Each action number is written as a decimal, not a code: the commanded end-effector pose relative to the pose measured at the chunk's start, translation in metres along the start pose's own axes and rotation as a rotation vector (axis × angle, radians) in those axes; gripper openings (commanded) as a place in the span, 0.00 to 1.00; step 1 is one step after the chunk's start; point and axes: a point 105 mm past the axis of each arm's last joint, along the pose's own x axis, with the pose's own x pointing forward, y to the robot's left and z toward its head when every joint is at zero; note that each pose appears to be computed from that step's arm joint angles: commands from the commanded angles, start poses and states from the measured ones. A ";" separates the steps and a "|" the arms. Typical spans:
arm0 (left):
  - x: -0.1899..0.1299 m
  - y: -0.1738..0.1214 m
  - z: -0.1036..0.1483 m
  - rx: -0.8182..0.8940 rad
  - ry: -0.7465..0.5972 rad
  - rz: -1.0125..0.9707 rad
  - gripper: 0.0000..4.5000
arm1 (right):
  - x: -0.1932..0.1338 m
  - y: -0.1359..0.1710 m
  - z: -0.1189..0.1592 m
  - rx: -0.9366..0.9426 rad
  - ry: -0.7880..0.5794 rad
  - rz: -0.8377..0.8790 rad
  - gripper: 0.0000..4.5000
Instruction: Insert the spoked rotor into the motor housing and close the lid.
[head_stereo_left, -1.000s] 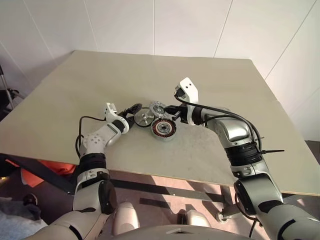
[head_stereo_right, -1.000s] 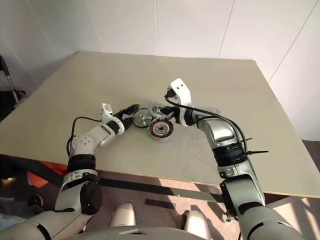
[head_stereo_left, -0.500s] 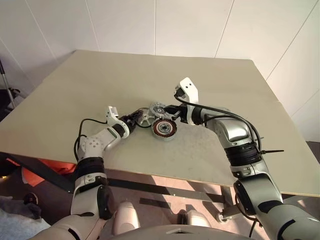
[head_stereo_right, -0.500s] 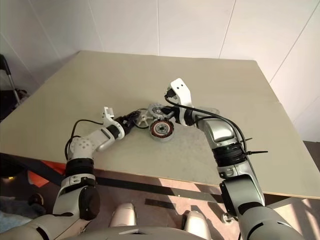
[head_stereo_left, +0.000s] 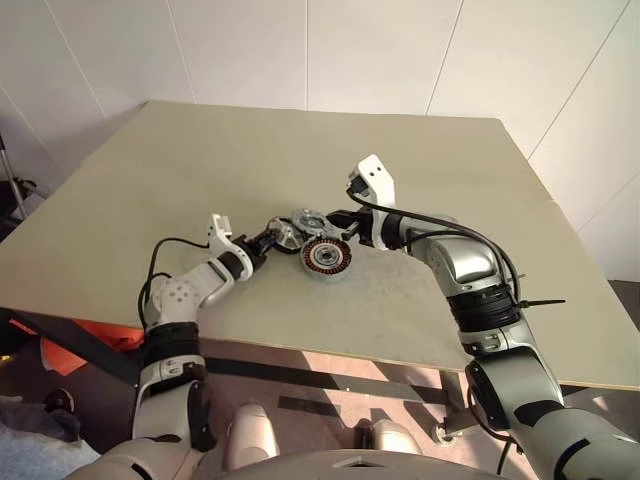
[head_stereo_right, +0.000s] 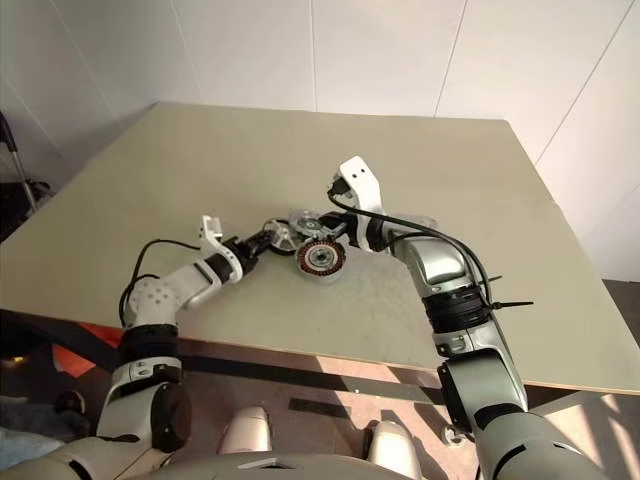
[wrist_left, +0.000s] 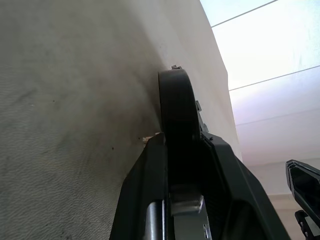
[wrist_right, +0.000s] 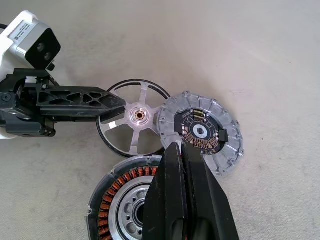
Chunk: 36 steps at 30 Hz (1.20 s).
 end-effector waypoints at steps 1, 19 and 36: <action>-0.017 0.006 0.016 0.017 -0.055 0.022 0.21 | -0.002 0.000 0.019 -0.036 -0.056 0.002 0.00; -0.025 -0.059 0.005 -0.084 0.008 -0.288 0.21 | -0.004 -0.005 0.018 -0.048 -0.045 -0.011 0.00; -0.017 -0.080 -0.006 -0.059 0.084 -0.355 0.21 | -0.013 -0.017 0.007 -0.040 -0.012 -0.075 0.00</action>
